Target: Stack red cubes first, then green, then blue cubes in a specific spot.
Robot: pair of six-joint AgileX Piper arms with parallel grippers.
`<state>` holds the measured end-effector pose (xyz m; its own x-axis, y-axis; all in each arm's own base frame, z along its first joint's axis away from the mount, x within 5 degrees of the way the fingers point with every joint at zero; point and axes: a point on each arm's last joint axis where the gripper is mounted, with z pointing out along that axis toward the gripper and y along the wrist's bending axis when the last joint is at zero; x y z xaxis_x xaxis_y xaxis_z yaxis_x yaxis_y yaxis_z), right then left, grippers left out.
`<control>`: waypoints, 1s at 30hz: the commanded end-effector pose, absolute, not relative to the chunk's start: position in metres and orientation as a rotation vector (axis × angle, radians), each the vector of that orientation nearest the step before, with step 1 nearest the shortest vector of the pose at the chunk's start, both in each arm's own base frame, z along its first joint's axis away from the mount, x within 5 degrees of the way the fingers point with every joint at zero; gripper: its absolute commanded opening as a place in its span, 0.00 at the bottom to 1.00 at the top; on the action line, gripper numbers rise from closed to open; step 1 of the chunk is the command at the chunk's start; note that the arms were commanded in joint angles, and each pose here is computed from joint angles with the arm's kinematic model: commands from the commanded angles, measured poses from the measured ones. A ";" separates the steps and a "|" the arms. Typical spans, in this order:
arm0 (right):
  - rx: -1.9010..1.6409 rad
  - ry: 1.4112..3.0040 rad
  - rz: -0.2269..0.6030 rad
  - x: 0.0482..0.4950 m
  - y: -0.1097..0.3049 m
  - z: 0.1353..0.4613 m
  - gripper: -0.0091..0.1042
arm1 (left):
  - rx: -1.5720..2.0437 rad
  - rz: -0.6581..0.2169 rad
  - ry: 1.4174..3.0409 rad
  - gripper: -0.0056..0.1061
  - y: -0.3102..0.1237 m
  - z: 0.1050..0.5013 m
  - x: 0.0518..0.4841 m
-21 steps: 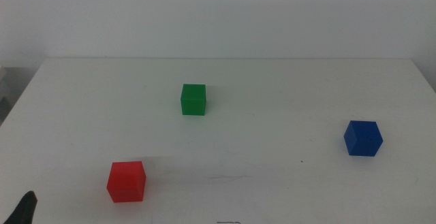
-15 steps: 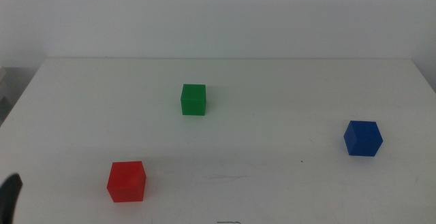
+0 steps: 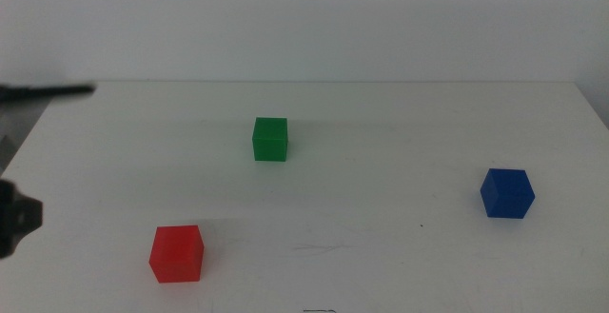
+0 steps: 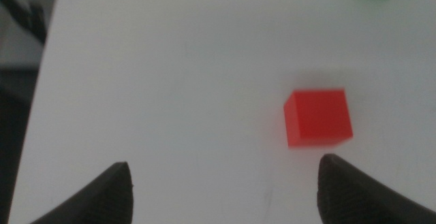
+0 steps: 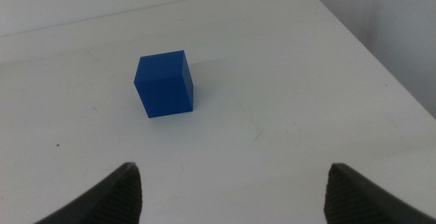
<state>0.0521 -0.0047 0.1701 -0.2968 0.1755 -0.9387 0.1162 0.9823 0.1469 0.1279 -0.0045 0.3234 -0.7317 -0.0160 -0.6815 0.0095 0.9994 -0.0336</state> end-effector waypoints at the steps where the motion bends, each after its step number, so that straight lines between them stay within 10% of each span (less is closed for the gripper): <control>1: 0.185 1.770 0.047 0.052 -0.005 0.183 0.91 | -0.022 -0.056 2.422 0.87 -0.005 0.340 0.145; 10: 0.185 1.770 0.047 0.052 -0.005 0.183 0.91 | -0.141 -0.175 2.708 0.87 -0.021 0.334 0.204; 30: 0.185 1.770 0.047 0.052 -0.005 0.183 0.91 | -0.064 -0.062 2.950 0.87 -0.106 0.262 0.282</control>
